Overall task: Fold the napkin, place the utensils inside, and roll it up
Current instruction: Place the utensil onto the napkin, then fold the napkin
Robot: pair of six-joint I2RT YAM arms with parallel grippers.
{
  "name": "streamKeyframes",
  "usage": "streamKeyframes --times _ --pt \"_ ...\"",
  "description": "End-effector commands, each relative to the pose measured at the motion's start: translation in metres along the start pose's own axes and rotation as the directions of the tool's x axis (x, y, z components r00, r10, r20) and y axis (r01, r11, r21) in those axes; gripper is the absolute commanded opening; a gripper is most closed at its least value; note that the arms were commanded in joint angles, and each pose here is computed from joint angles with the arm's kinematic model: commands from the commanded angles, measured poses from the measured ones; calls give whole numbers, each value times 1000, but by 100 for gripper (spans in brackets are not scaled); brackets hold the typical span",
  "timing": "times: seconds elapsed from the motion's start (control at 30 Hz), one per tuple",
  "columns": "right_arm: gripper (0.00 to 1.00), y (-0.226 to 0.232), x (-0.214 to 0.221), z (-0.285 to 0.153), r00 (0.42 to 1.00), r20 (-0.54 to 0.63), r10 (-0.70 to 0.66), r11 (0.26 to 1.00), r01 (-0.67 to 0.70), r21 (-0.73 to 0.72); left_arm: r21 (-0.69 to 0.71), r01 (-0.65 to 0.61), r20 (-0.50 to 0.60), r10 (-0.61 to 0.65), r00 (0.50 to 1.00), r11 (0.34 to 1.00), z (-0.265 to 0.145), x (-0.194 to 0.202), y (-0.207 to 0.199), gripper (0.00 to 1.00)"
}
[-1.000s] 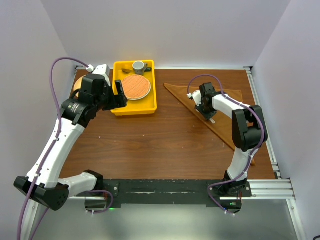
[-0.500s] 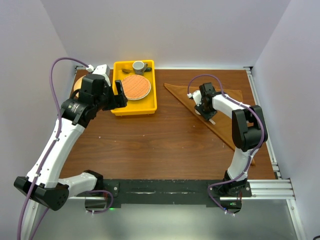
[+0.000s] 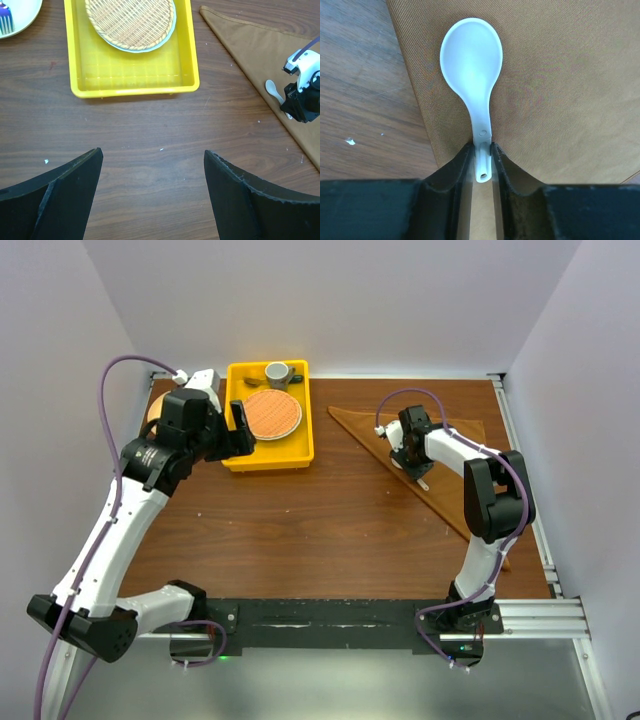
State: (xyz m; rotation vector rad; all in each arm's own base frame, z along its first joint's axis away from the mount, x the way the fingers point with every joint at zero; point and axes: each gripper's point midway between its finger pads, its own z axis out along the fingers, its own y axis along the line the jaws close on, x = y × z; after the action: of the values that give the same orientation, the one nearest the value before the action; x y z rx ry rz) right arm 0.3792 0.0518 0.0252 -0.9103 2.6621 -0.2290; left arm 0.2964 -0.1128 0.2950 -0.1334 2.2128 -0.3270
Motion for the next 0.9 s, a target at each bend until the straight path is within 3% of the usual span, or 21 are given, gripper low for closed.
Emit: streamKeyframes --times 0.0,0.1,0.27,0.4,0.57,0.73,0.83,0.87 --pt "29 2 -5 -9 1000 27 14 1000 -13 -6 32 15 43 -17 999 999 -9 -9 -5 88" --pt "34 -1 -7 -17 999 35 24 1000 -24 0 35 19 39 -20 999 999 -9 -8 -5 88" --pt "46 -13 -17 -50 984 43 170 984 -173 54 67 51 12 -52 999 996 -5 -4 -12 88" --pt "47 -17 -18 -82 957 60 284 956 -287 66 139 133 -9 -133 991 981 6 -5 -30 85" --pt "48 4 -18 -135 866 112 487 873 -485 -48 245 218 7 -226 974 945 25 -13 -67 76" --pt "48 45 -8 -176 782 41 621 768 -598 -228 274 207 17 -219 975 939 68 -11 -119 70" --pt "48 50 -16 -211 719 135 682 717 -621 -318 316 211 79 -248 966 925 100 -24 -143 66" --pt "48 50 -21 -221 692 171 702 700 -624 -349 319 215 147 -272 951 923 110 -39 -147 65"
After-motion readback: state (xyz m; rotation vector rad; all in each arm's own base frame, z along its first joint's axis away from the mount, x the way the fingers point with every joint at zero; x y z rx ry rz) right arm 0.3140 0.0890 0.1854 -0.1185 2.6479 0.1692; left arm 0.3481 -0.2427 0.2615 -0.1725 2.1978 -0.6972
